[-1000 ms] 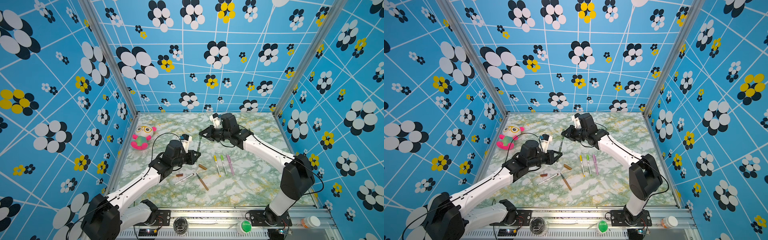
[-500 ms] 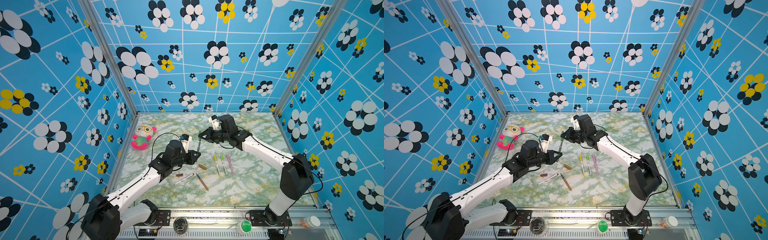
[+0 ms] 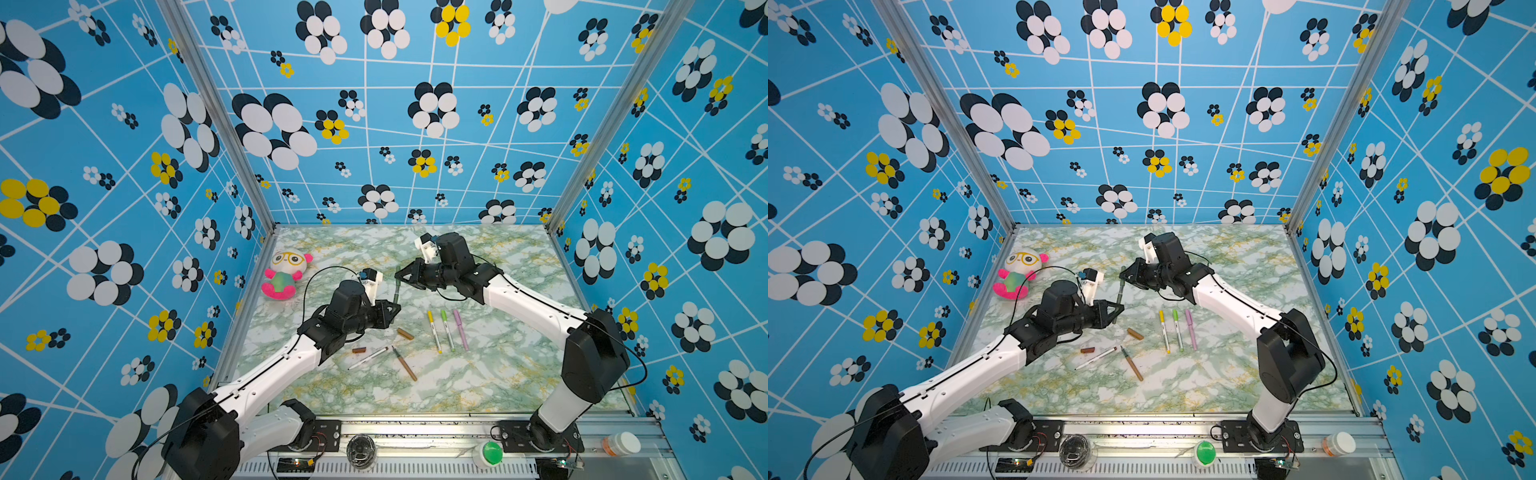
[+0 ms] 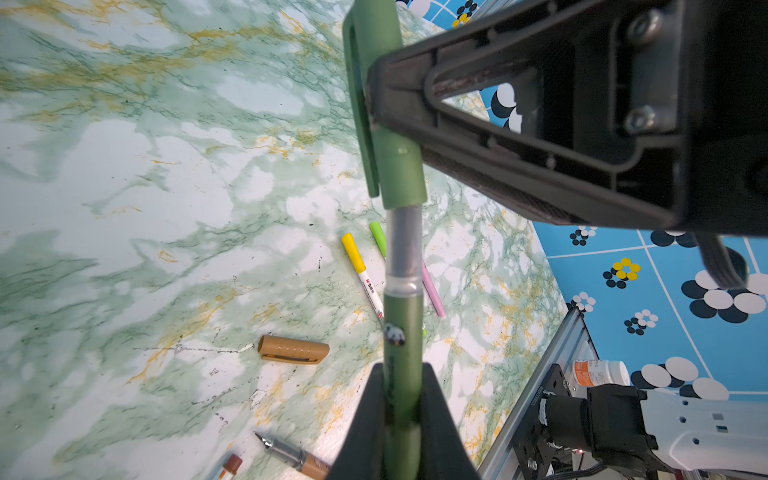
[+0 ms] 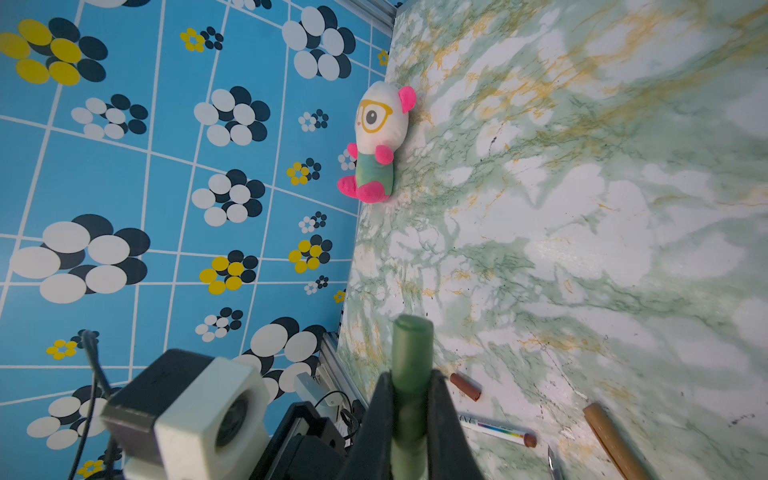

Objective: Insert the pens into the pen caps
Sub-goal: 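Push the green cap down over the pen with the right gripper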

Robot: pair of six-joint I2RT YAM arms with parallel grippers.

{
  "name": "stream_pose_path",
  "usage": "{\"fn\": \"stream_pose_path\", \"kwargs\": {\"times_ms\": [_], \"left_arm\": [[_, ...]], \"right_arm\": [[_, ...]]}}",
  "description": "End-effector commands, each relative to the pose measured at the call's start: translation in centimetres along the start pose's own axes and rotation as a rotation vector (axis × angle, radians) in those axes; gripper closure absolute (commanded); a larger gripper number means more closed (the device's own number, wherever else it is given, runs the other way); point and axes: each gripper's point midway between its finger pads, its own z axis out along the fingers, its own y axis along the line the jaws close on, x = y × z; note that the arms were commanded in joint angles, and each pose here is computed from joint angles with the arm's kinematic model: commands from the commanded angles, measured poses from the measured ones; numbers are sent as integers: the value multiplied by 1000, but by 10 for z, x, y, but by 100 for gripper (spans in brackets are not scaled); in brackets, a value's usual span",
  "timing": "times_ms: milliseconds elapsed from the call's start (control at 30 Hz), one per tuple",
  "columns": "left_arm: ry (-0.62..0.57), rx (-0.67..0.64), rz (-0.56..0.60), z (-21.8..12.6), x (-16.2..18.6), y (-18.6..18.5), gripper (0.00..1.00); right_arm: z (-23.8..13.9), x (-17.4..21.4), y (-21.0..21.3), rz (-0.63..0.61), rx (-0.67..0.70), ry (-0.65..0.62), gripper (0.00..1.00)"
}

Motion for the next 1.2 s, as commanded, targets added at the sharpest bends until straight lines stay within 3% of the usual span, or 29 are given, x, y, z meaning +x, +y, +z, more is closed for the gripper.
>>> {"fn": "stream_pose_path", "kwargs": {"times_ms": [0,300,667,800,1167], "left_arm": [[-100,2,8,-7,-23,-8,100],[-176,19,18,-7,-51,-22,100],[-226,15,173,-18,-90,-48,100],[-263,26,177,-25,-112,-52,100],[-321,133,182,-38,-151,-46,100]], "right_arm": [[-6,11,9,-34,-13,13,100],[14,40,9,-34,-11,69,100],[35,76,-5,-26,41,150,100],[42,96,-1,-62,37,203,100],[36,124,24,-116,-141,274,100]]}}
